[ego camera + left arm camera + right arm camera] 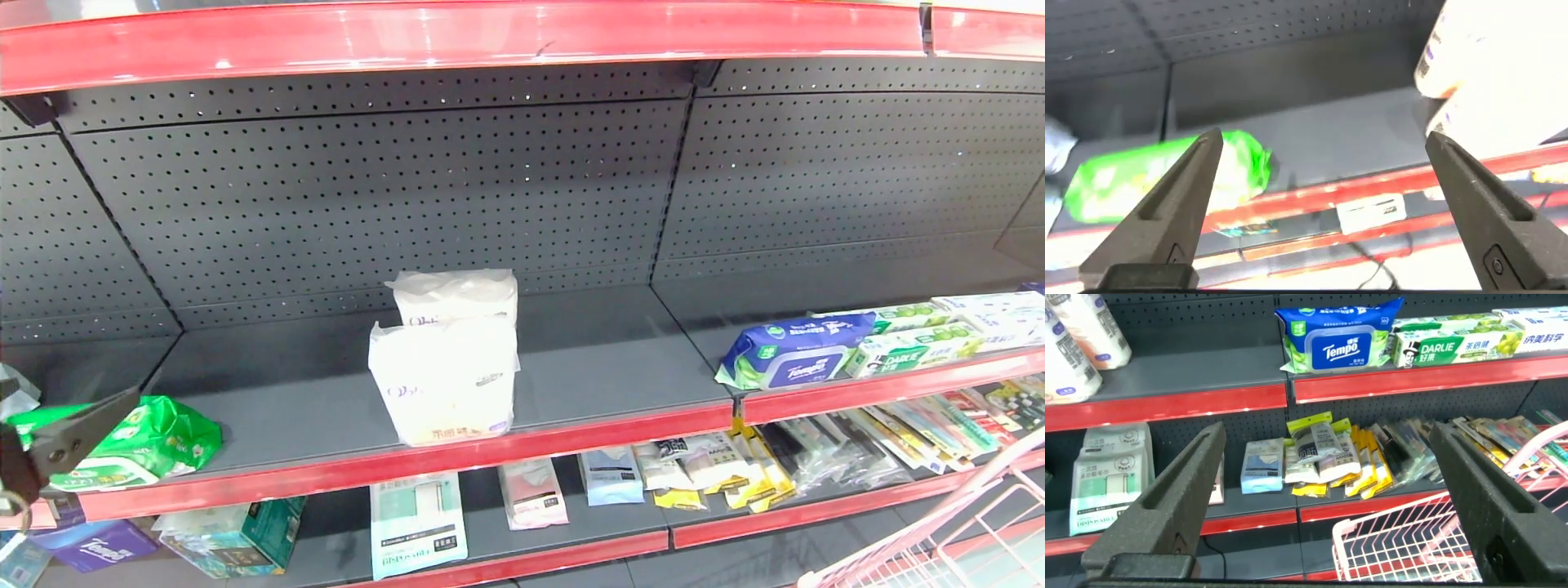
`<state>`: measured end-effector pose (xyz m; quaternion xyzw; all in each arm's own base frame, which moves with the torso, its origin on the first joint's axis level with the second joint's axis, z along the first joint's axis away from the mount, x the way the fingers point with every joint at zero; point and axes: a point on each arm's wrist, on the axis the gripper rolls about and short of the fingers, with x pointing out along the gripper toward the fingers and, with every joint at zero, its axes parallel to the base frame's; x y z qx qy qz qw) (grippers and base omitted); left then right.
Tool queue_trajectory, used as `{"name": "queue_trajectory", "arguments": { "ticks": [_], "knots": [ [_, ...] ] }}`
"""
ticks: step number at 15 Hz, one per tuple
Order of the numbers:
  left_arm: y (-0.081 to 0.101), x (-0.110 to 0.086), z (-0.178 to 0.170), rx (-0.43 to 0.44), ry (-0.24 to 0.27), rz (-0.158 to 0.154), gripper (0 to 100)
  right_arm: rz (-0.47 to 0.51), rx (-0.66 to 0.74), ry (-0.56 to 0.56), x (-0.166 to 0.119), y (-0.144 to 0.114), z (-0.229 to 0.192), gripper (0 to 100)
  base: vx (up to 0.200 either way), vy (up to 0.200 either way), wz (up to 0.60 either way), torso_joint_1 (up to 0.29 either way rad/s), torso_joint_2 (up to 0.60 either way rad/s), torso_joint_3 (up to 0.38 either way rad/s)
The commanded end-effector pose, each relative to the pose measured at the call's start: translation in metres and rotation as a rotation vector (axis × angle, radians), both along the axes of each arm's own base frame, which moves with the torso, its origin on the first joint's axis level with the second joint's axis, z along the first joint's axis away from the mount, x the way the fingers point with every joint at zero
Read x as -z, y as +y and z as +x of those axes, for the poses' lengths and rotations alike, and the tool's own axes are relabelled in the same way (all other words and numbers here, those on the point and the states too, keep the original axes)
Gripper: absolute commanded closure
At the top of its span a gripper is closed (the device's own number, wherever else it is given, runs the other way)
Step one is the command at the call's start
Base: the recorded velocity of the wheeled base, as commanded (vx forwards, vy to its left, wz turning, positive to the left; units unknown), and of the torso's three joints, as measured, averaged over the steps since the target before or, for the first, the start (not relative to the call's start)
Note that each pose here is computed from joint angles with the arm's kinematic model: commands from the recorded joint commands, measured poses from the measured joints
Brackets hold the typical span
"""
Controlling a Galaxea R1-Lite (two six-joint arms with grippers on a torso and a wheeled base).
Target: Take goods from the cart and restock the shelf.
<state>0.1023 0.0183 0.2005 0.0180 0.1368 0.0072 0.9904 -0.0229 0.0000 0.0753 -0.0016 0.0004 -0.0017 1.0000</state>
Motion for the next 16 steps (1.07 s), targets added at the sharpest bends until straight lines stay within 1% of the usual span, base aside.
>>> {"name": "queue_trajectory", "arguments": {
  "ticks": [1,2,3,4,5,6,7,8,9,10,11,12,13,14,16],
  "knots": [
    [-0.011,0.010,-0.057,-0.030,-0.171,-0.014,0,0.000,0.000,0.001,0.000,0.000,0.000,0,0.000,0.000,0.00,0.000,0.00,0.000],
    [-0.015,0.021,-0.071,-0.008,-0.209,-0.009,0,-0.001,0.000,0.001,0.000,0.000,0.000,0,0.000,0.000,0.00,0.000,0.00,0.000],
    [-0.020,0.034,-0.087,0.032,-0.259,-0.002,0,0.000,0.000,0.002,0.000,0.000,0.000,0,0.000,0.000,0.00,0.000,0.00,0.000],
    [-0.025,0.047,-0.103,0.069,-0.326,0.012,0,0.000,0.000,0.001,0.000,0.000,0.000,0,0.000,0.000,0.00,0.000,0.00,0.000],
    [-0.029,0.065,-0.117,0.090,-0.384,0.026,0,0.000,0.000,0.001,0.000,0.000,0.000,0,0.000,0.000,0.00,0.000,0.00,0.000],
    [-0.031,0.088,-0.125,0.085,-0.412,0.036,0,0.000,0.000,0.001,0.000,0.000,0.000,0,0.000,0.000,0.00,0.000,0.00,0.000],
    [-0.032,0.103,-0.128,0.075,-0.424,0.045,0,-0.001,0.000,0.001,0.000,0.000,0.000,0,0.000,0.000,0.00,0.000,0.00,0.000],
    [-0.029,0.113,-0.124,-0.017,-0.387,0.051,0,-0.001,0.000,0.001,0.000,0.000,0.000,0,0.000,0.000,0.00,0.000,0.00,0.000],
    [-0.027,0.117,-0.124,-0.098,-0.345,0.041,0,0.000,0.000,0.001,0.000,0.000,0.000,0,0.000,0.000,0.00,0.000,0.00,0.000],
    [-0.025,0.126,-0.125,-0.188,-0.249,0.035,0,0.000,0.000,0.001,0.000,0.000,0.000,0,0.000,0.000,0.00,0.000,0.00,0.000],
    [-0.025,0.126,-0.124,-0.195,-0.263,0.011,0,0.000,0.000,0.001,0.000,0.000,0.000,0,0.000,0.000,0.00,0.000,0.00,0.000],
    [-0.025,0.125,-0.124,-0.195,-0.273,0.002,0,-0.001,0.000,0.001,0.000,0.000,0.000,0,0.000,0.000,0.00,0.000,0.00,0.000],
    [-0.025,0.125,-0.124,-0.188,-0.273,0.019,0,0.000,0.000,0.001,0.000,0.000,0.000,0,0.000,0.000,0.00,0.000,0.00,0.000],
    [-0.025,0.125,-0.124,-0.179,-0.269,0.048,0,-0.001,0.000,0.001,0.000,0.000,0.000,0,0.000,0.000,0.00,0.000,0.00,0.000],
    [-0.026,0.125,-0.124,-0.139,-0.270,0.042,0,-0.001,0.000,0.001,0.000,0.000,0.000,0,0.000,0.000,0.00,0.000,0.00,0.000]
  ]
}}
